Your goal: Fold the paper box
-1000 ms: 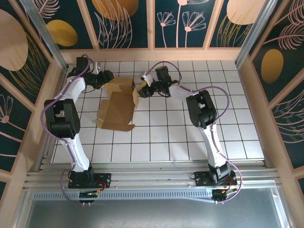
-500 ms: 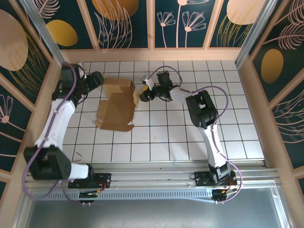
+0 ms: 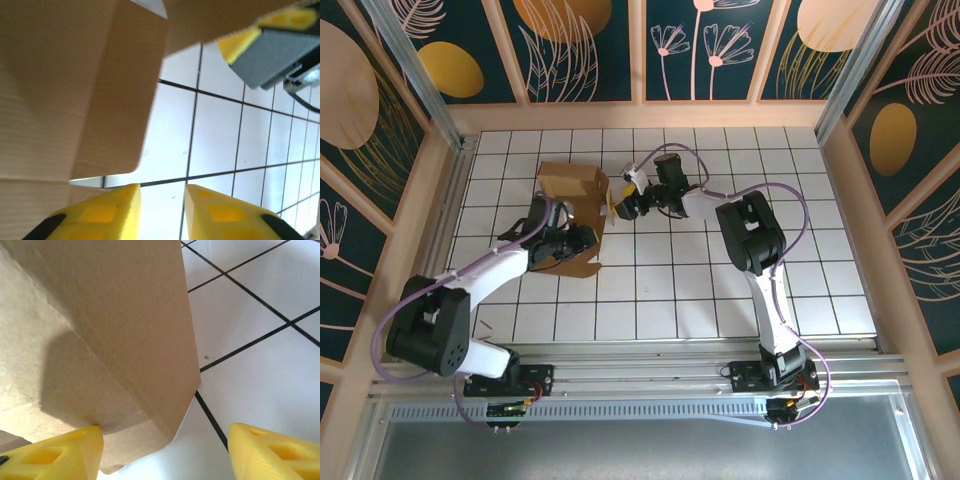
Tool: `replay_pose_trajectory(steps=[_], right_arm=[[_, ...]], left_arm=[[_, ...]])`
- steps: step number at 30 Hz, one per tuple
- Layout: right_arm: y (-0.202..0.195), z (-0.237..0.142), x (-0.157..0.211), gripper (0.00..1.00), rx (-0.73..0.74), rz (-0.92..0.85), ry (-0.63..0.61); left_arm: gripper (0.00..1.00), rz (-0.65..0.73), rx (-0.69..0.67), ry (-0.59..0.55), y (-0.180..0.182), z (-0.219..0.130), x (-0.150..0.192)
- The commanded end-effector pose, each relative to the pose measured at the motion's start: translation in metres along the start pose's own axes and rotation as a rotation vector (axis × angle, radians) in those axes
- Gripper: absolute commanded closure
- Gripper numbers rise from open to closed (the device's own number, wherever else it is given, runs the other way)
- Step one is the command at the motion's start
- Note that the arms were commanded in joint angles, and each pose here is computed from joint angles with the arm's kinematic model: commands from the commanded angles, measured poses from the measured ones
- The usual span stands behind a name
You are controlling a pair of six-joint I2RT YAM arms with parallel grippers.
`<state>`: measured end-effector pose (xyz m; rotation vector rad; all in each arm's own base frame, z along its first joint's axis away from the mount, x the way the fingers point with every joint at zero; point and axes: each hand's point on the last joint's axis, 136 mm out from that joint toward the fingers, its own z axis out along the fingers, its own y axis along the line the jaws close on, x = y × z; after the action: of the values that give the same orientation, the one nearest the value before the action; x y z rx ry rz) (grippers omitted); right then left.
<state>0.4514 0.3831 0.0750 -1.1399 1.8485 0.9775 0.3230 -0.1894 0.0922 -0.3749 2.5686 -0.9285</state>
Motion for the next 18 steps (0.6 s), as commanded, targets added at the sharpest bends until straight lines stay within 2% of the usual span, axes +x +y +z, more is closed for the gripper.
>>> replay_pose_trajectory(steps=[1, 10, 18], right_arm=[[0.009, -0.009, -0.032, 0.32, 0.0, -0.045, -0.062], [0.008, 0.0, -0.039, 0.31, -0.001, -0.05, -0.071], [0.011, 0.01, -0.044, 0.31, -0.019, -0.018, -0.086]], left_arm=[[0.76, -0.013, 0.055, -0.024, -0.009, 0.012, -0.008], [0.79, 0.024, -0.06, 0.131, 0.023, 0.056, 0.027], [0.82, 0.038, -0.122, 0.142, 0.041, 0.061, 0.035]])
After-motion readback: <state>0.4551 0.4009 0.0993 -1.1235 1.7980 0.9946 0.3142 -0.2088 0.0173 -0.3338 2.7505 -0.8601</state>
